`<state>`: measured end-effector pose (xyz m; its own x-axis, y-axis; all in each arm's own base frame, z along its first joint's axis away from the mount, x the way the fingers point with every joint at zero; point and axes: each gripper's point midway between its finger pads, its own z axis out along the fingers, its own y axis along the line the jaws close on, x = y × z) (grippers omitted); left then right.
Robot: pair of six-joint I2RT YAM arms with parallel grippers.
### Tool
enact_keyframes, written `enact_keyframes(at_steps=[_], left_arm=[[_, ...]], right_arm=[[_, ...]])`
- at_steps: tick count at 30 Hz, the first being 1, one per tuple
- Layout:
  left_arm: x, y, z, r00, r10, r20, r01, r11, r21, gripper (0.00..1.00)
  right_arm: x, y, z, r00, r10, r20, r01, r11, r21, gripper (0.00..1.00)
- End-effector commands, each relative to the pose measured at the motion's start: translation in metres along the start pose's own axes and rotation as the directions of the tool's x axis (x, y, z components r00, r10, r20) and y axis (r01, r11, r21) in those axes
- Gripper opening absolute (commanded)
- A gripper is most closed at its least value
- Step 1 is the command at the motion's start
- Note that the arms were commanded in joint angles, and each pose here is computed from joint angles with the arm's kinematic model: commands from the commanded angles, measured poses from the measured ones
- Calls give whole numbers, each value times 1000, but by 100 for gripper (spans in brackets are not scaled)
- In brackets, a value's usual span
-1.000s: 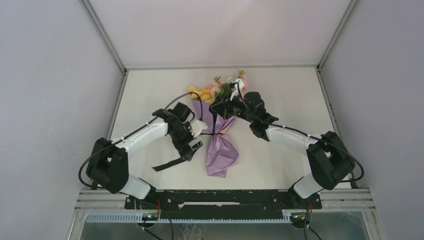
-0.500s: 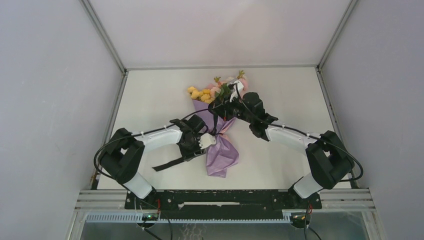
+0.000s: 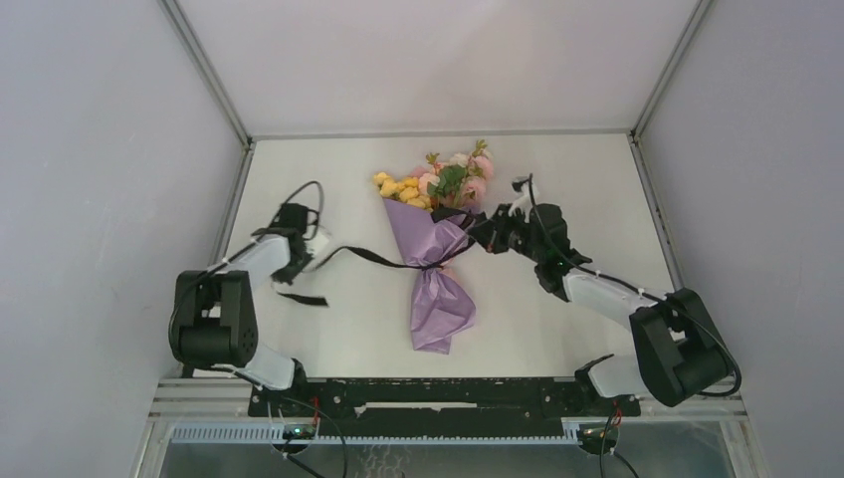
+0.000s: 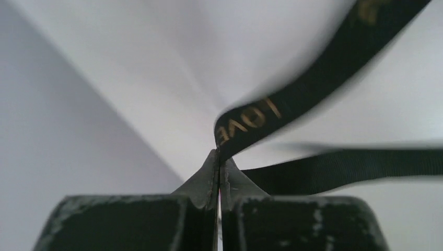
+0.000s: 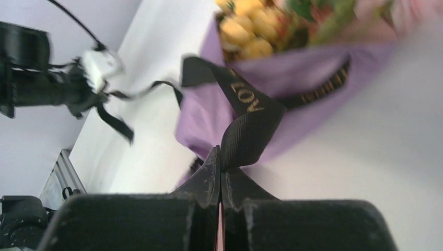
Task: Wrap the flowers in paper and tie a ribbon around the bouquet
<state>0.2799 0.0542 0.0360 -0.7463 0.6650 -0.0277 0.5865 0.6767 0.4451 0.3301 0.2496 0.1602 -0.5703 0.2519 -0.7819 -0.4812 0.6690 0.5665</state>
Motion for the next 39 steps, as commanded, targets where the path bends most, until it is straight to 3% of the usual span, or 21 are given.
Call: enact_keyframes(at_steps=[1, 8, 12, 21, 24, 25, 28, 32, 35, 37, 39], left_arm=[[66, 55, 2, 984, -121, -131, 99, 982, -161, 0], [118, 83, 13, 949, -237, -206, 190, 956, -224, 0], [132, 105, 8, 936, -281, -212, 217, 935, -280, 0], [147, 131, 7, 917, -328, -228, 242, 910, -336, 0], [135, 125, -2, 922, -339, -187, 284, 920, -269, 0], [124, 119, -8, 929, -336, -156, 301, 930, -213, 0], [71, 83, -40, 951, -308, 15, 308, 951, 27, 0], [-2, 35, -117, 945, -190, 266, 130, 965, 228, 0], [-40, 0, -187, 879, -122, 460, -37, 946, 322, 0], [-52, -14, -227, 831, -139, 539, -86, 924, 372, 0], [-61, -22, -265, 774, -174, 609, -116, 906, 406, 0]], right_arm=[[13, -25, -27, 987, 157, 31, -158, 987, 14, 0], [57, -73, -54, 937, 348, -10, -346, 934, 88, 0], [56, -101, -71, 891, 449, 67, -454, 884, 111, 0], [81, -125, -76, 808, 586, 58, -587, 794, 156, 0], [87, -126, -74, 812, 582, 39, -575, 788, 220, 0], [89, -126, -75, 818, 574, 29, -561, 787, 258, 4], [84, -127, -82, 855, 517, 35, -494, 792, 358, 30], [47, -126, -111, 898, 404, 174, -438, 787, 434, 57], [8, -113, -130, 930, 235, 281, -340, 841, 420, 66], [-24, -84, -131, 952, 44, 301, -151, 928, 340, 67], [-45, -47, -124, 946, -154, 285, 80, 964, 255, 68]])
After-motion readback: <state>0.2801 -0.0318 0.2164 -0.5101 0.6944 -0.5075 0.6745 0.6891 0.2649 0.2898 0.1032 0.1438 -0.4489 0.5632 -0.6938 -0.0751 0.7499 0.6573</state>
